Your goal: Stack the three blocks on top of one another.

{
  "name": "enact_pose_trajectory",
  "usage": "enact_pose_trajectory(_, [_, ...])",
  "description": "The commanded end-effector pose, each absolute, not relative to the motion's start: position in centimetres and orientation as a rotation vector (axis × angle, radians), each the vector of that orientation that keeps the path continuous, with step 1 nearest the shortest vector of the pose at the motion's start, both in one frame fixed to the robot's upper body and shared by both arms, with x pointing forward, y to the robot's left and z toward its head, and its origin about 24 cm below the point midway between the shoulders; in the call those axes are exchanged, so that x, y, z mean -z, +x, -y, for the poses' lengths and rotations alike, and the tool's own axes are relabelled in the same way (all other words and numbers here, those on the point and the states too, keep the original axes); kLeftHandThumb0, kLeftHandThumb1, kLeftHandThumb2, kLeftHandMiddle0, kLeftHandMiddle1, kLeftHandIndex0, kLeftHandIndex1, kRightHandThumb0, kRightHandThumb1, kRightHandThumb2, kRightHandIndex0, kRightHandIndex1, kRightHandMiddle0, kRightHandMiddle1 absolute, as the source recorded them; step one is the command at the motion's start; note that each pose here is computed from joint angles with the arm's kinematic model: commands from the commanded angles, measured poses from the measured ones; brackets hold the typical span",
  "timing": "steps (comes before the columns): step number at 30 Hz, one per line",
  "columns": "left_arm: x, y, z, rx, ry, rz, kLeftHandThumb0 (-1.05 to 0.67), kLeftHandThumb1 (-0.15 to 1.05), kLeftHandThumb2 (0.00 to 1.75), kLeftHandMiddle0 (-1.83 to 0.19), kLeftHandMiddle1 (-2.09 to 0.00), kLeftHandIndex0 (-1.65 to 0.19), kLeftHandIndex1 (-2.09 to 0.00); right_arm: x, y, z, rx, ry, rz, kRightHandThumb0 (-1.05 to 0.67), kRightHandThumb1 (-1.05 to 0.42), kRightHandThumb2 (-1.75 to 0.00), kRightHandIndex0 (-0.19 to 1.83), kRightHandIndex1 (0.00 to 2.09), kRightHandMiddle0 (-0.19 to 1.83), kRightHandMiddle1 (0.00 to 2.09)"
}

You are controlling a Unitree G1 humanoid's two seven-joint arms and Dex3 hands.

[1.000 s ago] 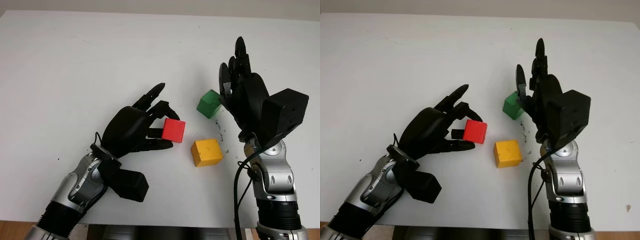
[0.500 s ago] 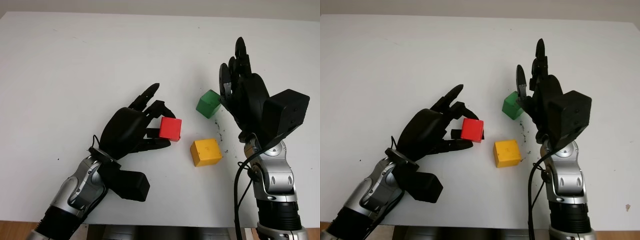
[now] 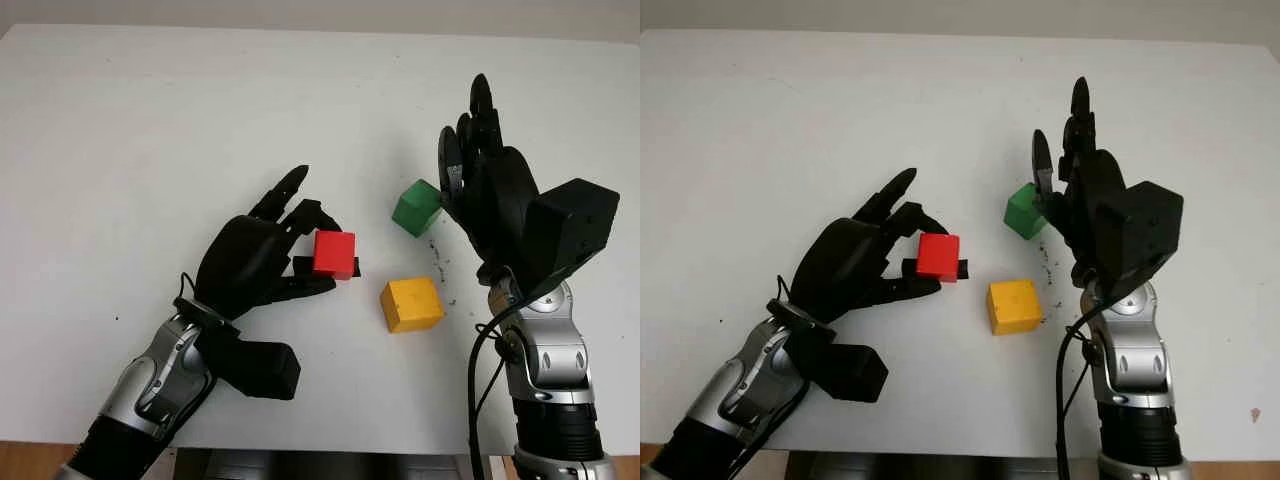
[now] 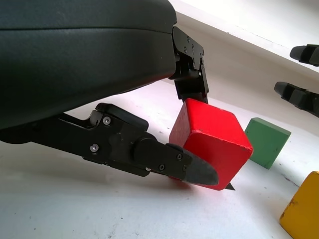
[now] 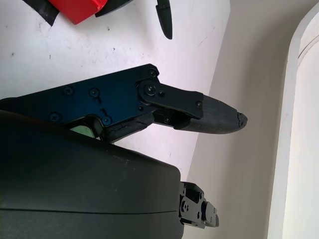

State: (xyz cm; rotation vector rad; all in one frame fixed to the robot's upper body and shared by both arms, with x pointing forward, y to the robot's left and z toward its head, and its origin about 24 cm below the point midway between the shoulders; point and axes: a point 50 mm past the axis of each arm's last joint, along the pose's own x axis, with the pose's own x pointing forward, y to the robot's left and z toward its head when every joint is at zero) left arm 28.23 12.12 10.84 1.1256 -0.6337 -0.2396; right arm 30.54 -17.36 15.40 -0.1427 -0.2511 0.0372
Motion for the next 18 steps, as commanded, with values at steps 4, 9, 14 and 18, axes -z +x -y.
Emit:
enact_pose_trajectory(4, [-9.87,27.74,-12.18,0.289,1.182,0.577,-0.57,1.05,0.11,0.1,-0.05,-0.33,-0.23,-15.46,30.31,17.41,-0.037,-0.14,0.257,-0.7,-1.05,-0.65,-0.19,0.0,-0.19,0.0])
enact_pose_trajectory(9, [-9.95,27.66,-12.22,0.31,1.187,0.559,-0.61,1.05,0.1,0.16,-0.04,-0.2,-0.05,-15.42,30.27,17.38,-0.034,-0.137,0.259,-0.71,-1.05,-0.65,-0.19,0.0,-0.19,0.0])
enact_pose_trajectory(14, [-9.88,27.52,-12.23,0.318,1.17,0.547,-0.63,1.05,0.09,0.19,-0.02,-0.05,-0.01,-15.32,30.22,17.46,-0.038,-0.139,0.261,-0.7,-1.05,-0.66,-0.19,0.0,-0.19,0.0])
enact_pose_trajectory(18, [-9.86,27.32,-12.31,0.325,1.154,0.528,-0.67,1.05,0.13,0.19,0.0,0.15,0.0,-15.21,30.18,17.49,-0.038,-0.132,0.263,-0.69,-1.05,-0.66,-0.19,0.0,-0.19,0.0])
